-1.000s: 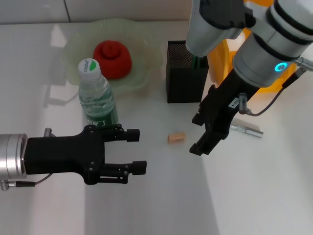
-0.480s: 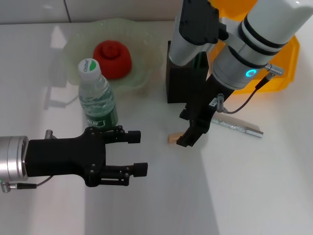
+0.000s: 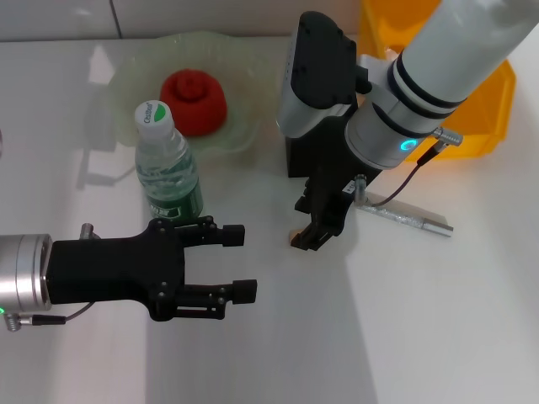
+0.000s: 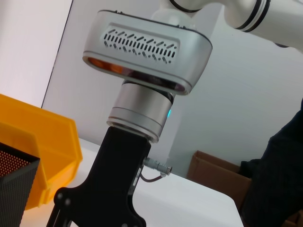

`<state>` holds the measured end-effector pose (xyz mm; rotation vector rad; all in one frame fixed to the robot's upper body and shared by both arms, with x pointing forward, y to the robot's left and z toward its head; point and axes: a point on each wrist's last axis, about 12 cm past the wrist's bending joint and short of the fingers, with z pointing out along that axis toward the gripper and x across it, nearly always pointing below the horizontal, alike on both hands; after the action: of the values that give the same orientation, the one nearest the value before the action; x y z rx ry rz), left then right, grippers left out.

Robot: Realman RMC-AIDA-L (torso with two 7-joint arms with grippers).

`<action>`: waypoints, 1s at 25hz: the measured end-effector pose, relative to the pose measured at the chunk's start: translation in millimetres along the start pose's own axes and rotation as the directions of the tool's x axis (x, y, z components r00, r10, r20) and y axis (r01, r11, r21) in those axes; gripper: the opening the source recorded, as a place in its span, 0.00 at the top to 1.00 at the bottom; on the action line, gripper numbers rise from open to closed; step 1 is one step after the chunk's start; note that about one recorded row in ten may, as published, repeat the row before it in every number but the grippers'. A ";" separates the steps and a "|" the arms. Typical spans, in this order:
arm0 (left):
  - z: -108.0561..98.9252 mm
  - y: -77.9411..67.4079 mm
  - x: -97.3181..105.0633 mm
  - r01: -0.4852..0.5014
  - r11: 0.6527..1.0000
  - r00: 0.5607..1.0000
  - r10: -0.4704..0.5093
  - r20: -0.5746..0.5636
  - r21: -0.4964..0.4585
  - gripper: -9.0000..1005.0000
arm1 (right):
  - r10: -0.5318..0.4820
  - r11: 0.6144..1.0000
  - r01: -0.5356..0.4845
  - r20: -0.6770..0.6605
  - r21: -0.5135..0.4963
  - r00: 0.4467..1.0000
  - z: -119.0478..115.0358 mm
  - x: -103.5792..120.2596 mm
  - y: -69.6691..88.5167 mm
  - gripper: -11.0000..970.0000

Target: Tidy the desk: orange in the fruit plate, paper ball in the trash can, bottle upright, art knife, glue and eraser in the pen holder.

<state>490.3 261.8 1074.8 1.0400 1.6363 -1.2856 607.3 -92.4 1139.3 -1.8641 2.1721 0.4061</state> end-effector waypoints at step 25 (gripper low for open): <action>0.0 0.4 -0.4 0.000 1.000 1.000 0.000 -0.001 0.000 0.20 | 0.027 1.000 -0.027 0.014 0.005 1.000 16.4 9.0 0.6 0.80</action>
<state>490.9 261.8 1075.0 1.0409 1.6366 -1.2852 605.5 -94.5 1120.8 -1.8257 2.1895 0.4165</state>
